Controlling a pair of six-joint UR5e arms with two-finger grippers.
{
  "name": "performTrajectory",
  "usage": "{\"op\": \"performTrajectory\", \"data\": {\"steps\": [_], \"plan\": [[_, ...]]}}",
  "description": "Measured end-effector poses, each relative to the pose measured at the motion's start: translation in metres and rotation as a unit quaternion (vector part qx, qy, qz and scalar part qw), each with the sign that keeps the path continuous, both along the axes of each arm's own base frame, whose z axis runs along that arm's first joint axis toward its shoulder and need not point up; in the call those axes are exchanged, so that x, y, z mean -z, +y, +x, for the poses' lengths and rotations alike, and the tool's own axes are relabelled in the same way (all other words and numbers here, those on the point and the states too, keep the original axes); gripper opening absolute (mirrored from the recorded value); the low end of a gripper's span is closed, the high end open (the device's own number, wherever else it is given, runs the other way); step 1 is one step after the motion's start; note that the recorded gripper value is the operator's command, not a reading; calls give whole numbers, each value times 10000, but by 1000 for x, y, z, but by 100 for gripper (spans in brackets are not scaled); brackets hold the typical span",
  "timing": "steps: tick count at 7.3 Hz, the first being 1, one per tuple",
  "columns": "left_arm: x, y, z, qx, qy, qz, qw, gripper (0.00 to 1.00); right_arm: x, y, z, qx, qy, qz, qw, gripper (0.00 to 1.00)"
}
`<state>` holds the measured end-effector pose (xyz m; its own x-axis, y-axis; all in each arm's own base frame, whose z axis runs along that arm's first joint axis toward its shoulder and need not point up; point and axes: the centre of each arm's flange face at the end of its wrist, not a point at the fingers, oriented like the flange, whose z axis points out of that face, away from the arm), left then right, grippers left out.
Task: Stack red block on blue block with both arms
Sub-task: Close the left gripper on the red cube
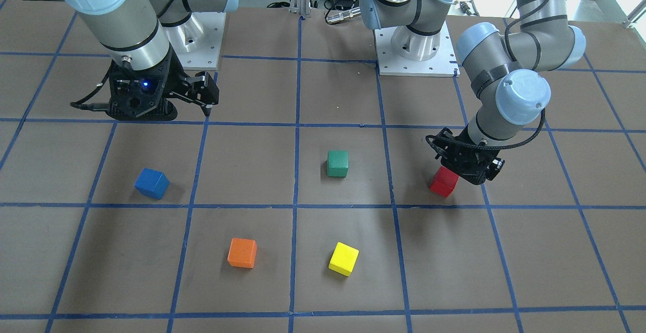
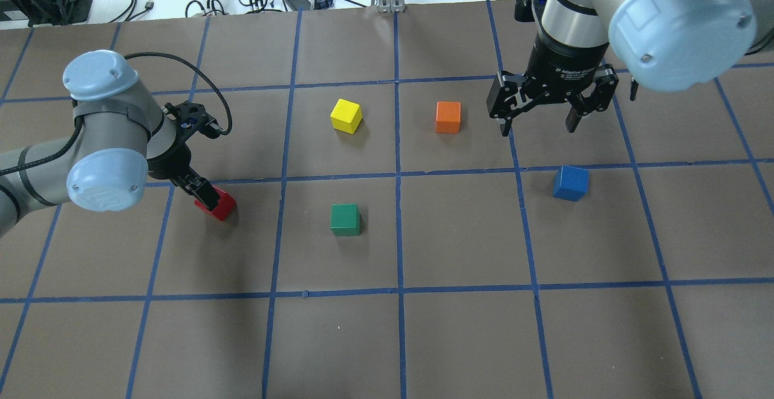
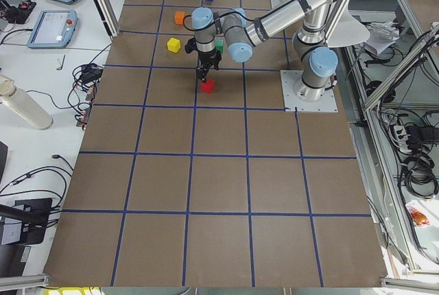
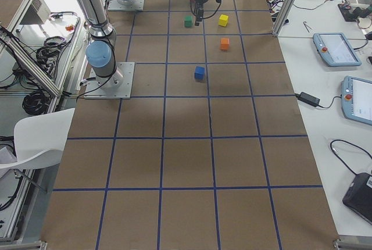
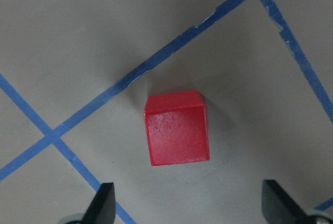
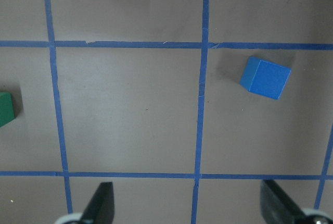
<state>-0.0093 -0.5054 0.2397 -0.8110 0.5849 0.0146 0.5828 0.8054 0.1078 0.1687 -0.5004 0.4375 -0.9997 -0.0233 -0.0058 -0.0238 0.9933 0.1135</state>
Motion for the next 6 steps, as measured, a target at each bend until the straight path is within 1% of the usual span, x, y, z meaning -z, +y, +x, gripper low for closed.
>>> {"op": "performTrajectory", "data": {"steps": [2, 3, 4, 5, 6], "plan": [[21, -8, 2, 35, 10, 22, 10000, 100, 0, 0, 0, 5, 0, 7, 10000, 100], [29, -10, 2, 34, 20, 54, 10000, 98, 1, 0, 0, 7, -2, 11, 10000, 100], [37, -11, 2, 31, 32, 109, 9999, 85, 1, 0, 0, 6, 0, 16, 10000, 100], [45, -11, 2, 26, 41, 178, 9998, 59, 2, -1, 0, 4, 0, 25, 10000, 100], [51, -12, 2, 18, 45, 243, 9997, 22, 3, -1, 0, 6, -2, 41, 10000, 100]]}}
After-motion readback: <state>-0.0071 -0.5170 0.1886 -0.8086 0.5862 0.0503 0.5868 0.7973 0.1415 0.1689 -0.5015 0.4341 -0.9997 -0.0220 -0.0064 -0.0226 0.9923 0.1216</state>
